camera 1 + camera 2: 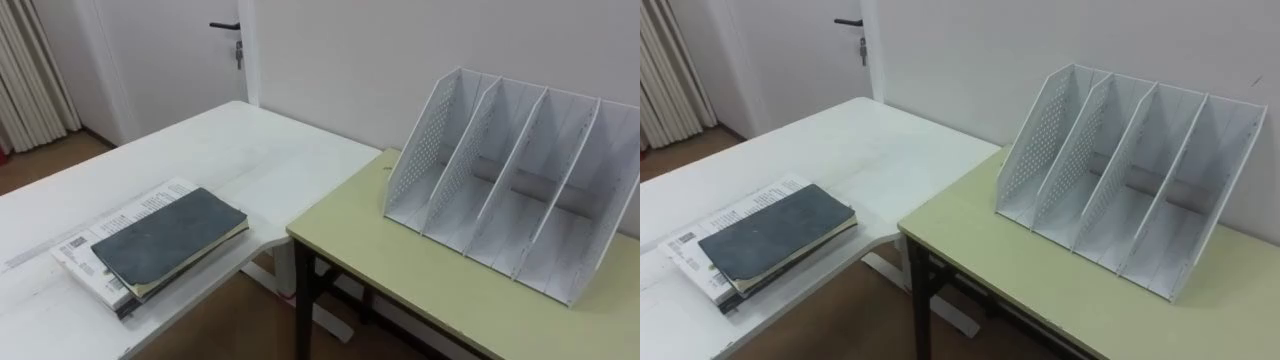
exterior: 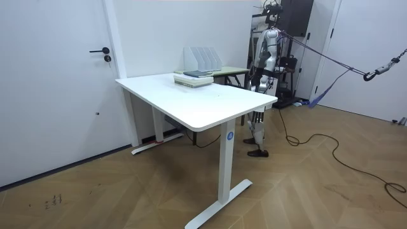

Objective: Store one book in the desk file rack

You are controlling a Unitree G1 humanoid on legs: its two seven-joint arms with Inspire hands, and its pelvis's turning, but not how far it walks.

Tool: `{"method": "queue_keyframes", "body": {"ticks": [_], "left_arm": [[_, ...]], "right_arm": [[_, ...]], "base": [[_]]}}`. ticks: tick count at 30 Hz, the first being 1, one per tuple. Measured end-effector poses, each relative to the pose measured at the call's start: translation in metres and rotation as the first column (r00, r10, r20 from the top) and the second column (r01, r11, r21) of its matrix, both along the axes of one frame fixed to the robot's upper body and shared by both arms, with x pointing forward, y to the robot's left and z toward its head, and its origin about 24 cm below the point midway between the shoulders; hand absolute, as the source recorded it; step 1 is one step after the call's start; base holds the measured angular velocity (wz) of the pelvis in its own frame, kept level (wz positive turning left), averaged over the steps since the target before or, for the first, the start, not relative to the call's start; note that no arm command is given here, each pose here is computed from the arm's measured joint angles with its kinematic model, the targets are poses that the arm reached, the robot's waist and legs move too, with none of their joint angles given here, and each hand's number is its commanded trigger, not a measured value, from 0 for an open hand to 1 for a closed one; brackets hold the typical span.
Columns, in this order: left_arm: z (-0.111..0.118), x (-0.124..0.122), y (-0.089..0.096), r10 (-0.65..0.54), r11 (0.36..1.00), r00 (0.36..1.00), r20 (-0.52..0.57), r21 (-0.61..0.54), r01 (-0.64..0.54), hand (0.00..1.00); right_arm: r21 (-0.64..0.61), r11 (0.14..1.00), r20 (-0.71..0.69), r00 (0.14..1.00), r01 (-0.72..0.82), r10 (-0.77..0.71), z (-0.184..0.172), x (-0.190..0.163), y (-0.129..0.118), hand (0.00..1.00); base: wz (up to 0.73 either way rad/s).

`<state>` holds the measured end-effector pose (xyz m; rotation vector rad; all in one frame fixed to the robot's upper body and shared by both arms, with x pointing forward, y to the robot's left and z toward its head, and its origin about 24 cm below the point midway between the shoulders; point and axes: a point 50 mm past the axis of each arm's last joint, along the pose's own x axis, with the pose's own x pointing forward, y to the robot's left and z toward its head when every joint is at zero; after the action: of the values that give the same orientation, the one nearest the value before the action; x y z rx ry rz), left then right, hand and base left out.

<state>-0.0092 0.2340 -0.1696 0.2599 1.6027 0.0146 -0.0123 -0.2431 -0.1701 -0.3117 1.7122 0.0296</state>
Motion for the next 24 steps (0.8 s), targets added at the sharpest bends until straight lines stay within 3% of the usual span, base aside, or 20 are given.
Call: {"method": "queue_keyframes", "body": {"ticks": [13, 19, 24], "left_arm": [[0.0, -0.001, -0.002, -0.02, 1.0, 1.0, -0.015, -0.005, 0.02, 0.0], [0.0, 0.003, -0.002, -0.117, 0.993, 0.993, -0.012, 0.004, 0.117, 0.0], [0.001, 0.026, -0.004, -0.241, 0.97, 0.97, 0.043, 0.026, 0.24, 0.0]], "right_arm": [[-0.004, 1.0, 0.02, 1.0, -0.004, 0.004, 0.0, 0.007, 0.0, 0.0], [0.002, 1.0, 0.03, 0.999, -0.021, 0.021, -0.001, 0.009, 0.001, 0.0], [-0.007, 0.999, 0.046, 0.998, -0.048, 0.049, -0.001, 0.012, 0.002, 0.0]], "base": [[0.01], [0.01], [0.09]]}}
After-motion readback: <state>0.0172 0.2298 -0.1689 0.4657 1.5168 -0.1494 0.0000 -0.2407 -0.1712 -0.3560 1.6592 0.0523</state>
